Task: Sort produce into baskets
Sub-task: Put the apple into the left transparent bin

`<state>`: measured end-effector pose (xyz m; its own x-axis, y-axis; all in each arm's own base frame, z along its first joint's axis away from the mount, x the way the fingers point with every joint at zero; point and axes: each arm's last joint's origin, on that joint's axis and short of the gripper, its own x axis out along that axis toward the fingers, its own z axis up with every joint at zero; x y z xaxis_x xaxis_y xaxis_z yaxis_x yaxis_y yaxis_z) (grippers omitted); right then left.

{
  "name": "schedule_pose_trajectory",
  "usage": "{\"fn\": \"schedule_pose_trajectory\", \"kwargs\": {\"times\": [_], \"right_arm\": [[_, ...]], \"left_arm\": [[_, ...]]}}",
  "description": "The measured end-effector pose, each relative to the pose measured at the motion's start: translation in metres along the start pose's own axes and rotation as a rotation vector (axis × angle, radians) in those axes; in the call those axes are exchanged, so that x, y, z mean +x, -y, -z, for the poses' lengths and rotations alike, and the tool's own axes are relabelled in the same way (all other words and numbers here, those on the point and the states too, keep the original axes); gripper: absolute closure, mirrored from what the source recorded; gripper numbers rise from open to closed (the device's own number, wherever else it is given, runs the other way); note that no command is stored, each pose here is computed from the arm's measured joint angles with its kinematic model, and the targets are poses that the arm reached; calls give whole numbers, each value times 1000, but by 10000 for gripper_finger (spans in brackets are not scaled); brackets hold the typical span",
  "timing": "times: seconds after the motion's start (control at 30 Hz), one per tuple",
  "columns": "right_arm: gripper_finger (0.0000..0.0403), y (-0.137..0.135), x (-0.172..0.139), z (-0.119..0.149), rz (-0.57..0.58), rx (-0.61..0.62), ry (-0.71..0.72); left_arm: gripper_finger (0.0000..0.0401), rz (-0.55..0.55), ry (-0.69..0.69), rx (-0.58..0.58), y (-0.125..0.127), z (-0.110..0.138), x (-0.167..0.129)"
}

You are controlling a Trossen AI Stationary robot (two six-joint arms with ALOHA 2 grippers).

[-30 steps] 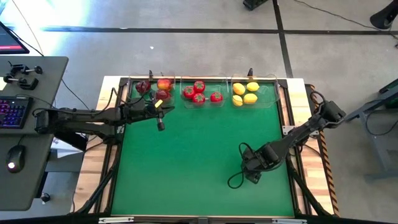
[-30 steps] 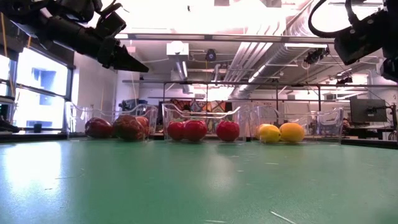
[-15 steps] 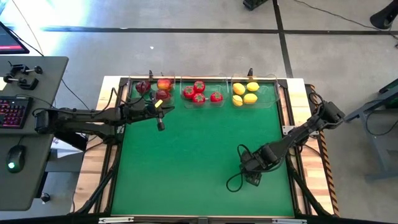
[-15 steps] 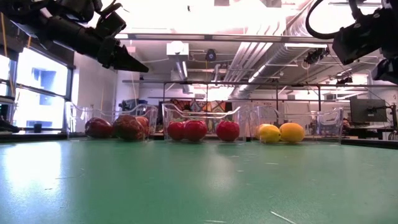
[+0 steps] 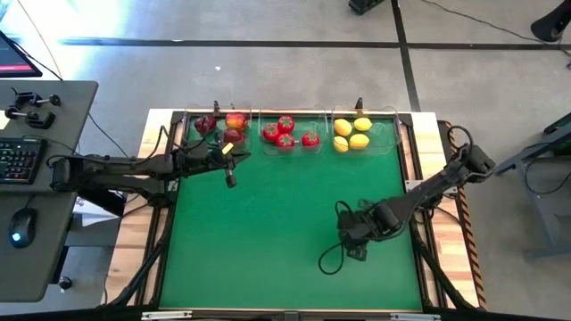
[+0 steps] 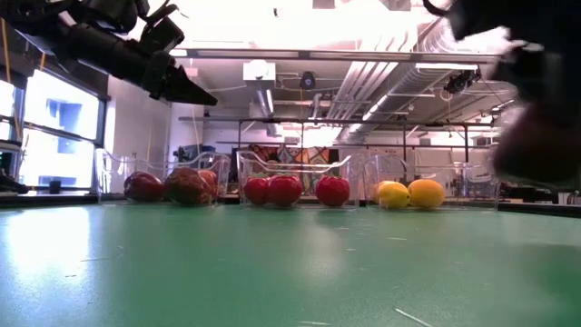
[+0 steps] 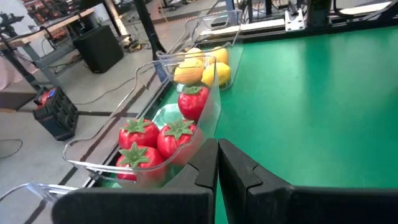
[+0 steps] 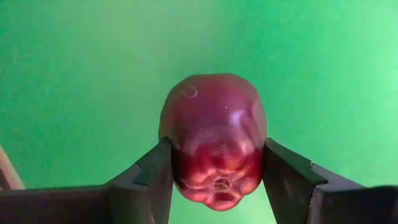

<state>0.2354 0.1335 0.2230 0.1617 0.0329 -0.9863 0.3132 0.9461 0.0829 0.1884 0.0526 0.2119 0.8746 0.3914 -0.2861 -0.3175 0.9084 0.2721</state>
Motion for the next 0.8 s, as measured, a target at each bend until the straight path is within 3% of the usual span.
{"fn": "schedule_pose_trajectory", "kwargs": {"times": [0.2,0.33,0.6,0.8], "right_arm": [[218,12,-10,-30,164,-94,265],[218,27,1,-56,220,-131,453],[218,67,17,-106,188,-244,874],[218,88,22,-113,122,-333,1043]], "left_arm": [[401,135,28,-57,4,-1,0],[401,131,26,-86,4,-1,0],[389,134,13,-130,4,1,2],[332,208,63,-154,10,-2,10]]}}
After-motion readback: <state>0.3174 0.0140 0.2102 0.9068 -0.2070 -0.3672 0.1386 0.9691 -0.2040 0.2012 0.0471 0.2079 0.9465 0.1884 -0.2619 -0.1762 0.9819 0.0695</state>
